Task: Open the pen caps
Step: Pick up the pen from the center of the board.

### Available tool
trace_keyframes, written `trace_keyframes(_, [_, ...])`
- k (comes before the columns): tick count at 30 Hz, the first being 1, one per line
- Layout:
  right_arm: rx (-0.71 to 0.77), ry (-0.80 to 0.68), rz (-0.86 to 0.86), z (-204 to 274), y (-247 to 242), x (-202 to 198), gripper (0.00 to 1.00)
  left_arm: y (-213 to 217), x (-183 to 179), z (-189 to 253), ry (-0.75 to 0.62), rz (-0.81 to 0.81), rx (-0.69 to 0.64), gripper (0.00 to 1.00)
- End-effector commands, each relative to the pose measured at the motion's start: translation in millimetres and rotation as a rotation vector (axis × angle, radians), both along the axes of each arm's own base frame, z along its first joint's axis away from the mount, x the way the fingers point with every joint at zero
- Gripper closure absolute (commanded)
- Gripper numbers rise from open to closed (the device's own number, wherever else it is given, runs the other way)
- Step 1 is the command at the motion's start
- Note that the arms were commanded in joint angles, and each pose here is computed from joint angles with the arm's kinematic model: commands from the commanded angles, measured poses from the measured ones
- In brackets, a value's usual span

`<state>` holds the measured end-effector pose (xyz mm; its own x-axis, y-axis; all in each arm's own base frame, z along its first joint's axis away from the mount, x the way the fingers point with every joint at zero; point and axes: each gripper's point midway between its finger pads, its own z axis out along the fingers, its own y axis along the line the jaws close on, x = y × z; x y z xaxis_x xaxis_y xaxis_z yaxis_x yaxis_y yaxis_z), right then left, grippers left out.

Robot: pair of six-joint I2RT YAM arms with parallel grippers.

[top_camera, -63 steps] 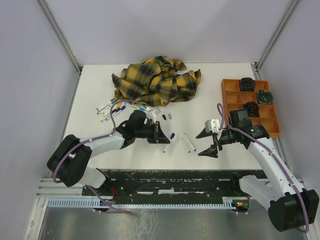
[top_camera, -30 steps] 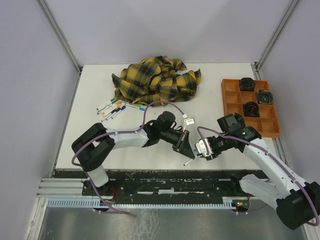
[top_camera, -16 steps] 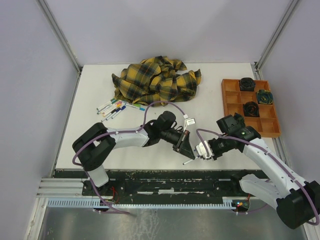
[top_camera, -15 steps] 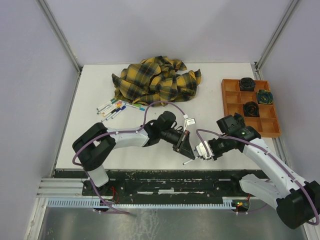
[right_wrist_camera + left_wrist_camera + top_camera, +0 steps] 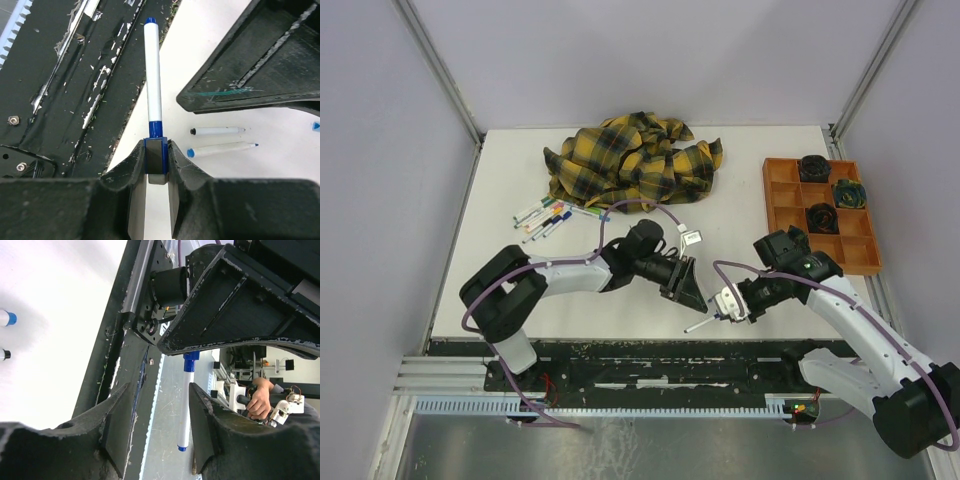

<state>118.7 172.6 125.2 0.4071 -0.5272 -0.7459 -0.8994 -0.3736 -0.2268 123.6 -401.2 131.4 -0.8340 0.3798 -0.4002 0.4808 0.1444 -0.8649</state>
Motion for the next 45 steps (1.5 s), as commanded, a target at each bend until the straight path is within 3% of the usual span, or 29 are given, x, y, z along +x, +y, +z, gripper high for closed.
trace_keyframes(1, [0.052, -0.013, 0.052, 16.3, 6.8, -5.1, 0.89, -0.7, 0.3, 22.6, -0.050, -0.021, -0.066, 0.44])
trace_keyframes(20, [0.027, 0.013, 0.059, 9.2, 5.8, -5.4, 0.88, 12.2, -50.8, 17.6, -0.067, -0.194, -0.062, 0.46])
trace_keyframes(25, [0.025, 0.012, 0.054, 8.9, 5.6, -4.6, 0.88, 12.6, -54.2, 11.5, -0.052, -0.208, -0.041, 0.64])
trace_keyframes(29, [0.025, 0.012, 0.053, 8.8, 6.0, -4.1, 0.88, 13.2, -58.6, 6.0, -0.051, -0.224, -0.029, 0.69])
trace_keyframes(36, [0.031, 0.018, 0.052, 9.8, 6.9, -5.0, 0.86, 11.5, -58.2, 7.8, -0.057, -0.228, -0.034, 0.97])
trace_keyframes(39, [0.043, 0.023, 0.049, 11.4, 8.4, -5.8, 0.70, 10.4, -56.7, 6.4, -0.063, -0.219, -0.030, 0.97])
trace_keyframes(43, [0.085, 0.032, 0.020, 18.6, 12.3, -6.5, 0.32, 8.6, -50.4, 2.2, -0.081, -0.183, -0.020, 0.97])
trace_keyframes(45, [0.110, 0.045, 0.001, 24.8, 13.9, -6.3, 0.25, 7.6, -45.4, -2.3, -0.097, -0.152, -0.014, 0.97])
